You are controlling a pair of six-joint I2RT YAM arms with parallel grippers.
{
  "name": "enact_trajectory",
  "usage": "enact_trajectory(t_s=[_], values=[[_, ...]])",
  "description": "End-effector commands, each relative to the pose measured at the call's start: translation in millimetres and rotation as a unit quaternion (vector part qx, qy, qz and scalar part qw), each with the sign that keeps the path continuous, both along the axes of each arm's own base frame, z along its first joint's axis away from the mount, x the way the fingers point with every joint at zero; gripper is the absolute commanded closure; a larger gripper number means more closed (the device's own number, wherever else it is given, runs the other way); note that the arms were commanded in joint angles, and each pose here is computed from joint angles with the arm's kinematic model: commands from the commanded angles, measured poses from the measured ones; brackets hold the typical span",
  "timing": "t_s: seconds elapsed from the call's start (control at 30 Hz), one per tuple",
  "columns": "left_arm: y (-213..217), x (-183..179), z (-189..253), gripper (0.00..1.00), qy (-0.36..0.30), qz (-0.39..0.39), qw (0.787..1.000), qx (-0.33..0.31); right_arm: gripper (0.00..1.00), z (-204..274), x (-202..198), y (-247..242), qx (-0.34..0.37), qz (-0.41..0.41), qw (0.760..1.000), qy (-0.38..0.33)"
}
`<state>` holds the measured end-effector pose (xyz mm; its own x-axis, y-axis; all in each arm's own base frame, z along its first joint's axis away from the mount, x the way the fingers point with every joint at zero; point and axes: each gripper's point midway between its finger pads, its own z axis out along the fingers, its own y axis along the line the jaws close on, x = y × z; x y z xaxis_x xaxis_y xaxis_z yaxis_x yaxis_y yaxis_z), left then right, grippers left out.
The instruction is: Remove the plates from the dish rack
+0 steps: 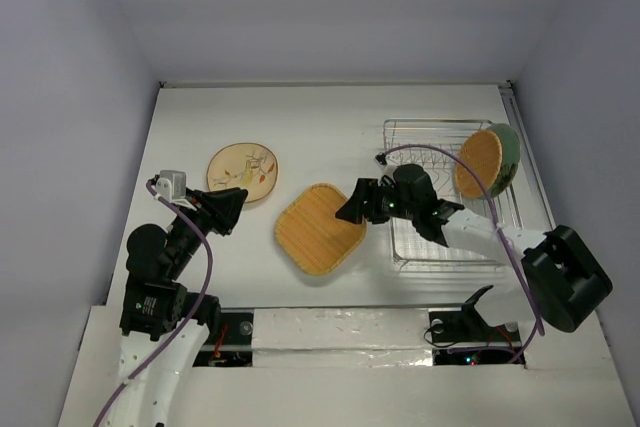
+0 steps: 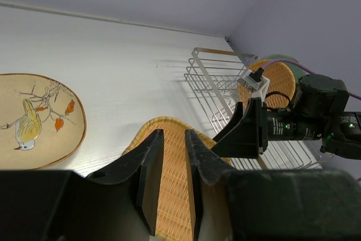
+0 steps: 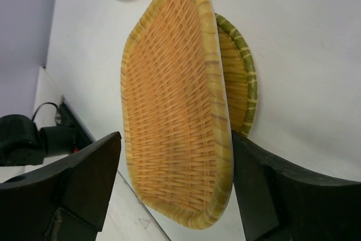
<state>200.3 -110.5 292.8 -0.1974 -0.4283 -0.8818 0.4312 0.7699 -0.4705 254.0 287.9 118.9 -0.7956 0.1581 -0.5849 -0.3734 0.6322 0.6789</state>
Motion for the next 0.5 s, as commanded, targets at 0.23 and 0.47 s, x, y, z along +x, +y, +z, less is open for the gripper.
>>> enact_trajectory(t_s=[0.23,0.47], values=[[-2,1,11,0.81,-0.022,-0.005,1.000,-0.005,0.03,35,32,-10,-0.048,-0.036,0.997,-0.054],[-1,-1,13,0.81,-0.027,-0.004,1.000,-0.006,0.00,39,42,7,-0.064,-0.025,0.996,-0.056]])
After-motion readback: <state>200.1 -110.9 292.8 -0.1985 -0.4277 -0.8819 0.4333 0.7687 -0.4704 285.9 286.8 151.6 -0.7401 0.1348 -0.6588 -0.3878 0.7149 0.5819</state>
